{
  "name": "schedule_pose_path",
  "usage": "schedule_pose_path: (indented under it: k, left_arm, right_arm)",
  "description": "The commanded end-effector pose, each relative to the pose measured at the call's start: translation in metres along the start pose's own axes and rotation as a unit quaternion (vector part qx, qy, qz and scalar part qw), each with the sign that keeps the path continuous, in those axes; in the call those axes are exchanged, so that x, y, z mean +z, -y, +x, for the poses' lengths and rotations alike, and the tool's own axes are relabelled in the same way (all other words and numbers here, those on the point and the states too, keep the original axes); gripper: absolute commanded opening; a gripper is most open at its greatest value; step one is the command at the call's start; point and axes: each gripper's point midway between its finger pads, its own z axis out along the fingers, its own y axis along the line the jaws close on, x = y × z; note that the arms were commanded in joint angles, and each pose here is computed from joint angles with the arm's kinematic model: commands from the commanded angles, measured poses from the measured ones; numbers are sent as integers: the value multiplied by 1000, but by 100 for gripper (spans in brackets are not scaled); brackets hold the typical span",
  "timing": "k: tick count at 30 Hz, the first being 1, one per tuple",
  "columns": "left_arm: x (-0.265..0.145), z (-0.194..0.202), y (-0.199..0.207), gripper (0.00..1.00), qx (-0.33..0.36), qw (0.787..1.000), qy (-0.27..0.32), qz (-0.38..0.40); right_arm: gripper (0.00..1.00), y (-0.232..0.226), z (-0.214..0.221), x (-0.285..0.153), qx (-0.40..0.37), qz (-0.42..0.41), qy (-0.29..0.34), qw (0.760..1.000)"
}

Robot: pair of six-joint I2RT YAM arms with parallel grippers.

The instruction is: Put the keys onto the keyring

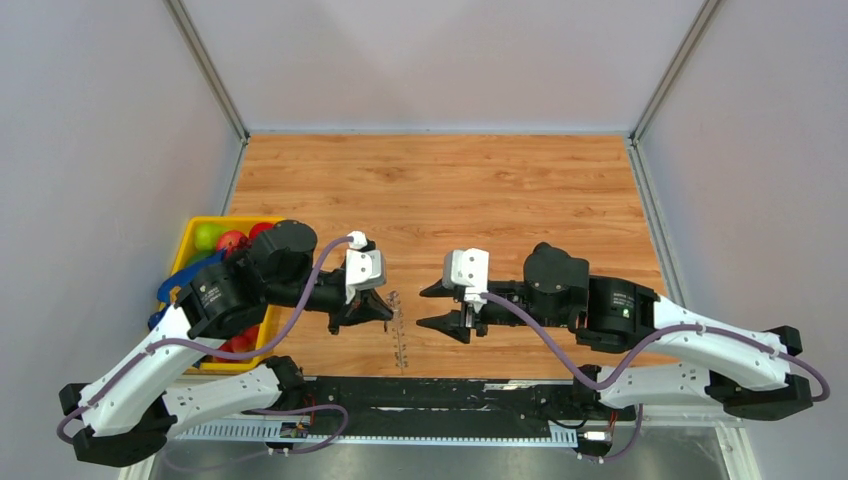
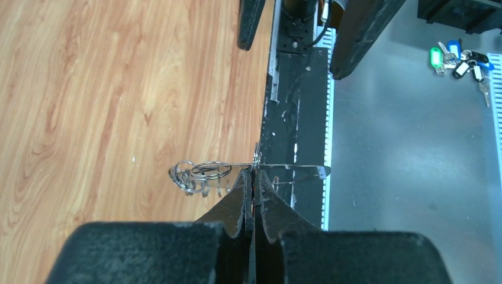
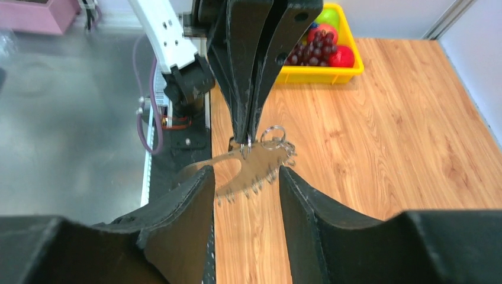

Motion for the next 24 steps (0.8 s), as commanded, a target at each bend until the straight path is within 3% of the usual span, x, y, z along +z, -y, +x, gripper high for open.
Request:
schedule_pose_path:
  k: [1,10,24]
  left_arm:
    - [-6,-7,10,0,20,999,13,24]
    - [-3,-5,16,0,18,999,11,43]
    - [-4,-9,13,0,23,999,19,30]
  right_arm:
    - [49,-3,4,1,-39,-21,-26,999]
    - [49,-3,15,27,-47,-37,-29,998]
    - [38,-11,13,49,-39,-74,-20,996]
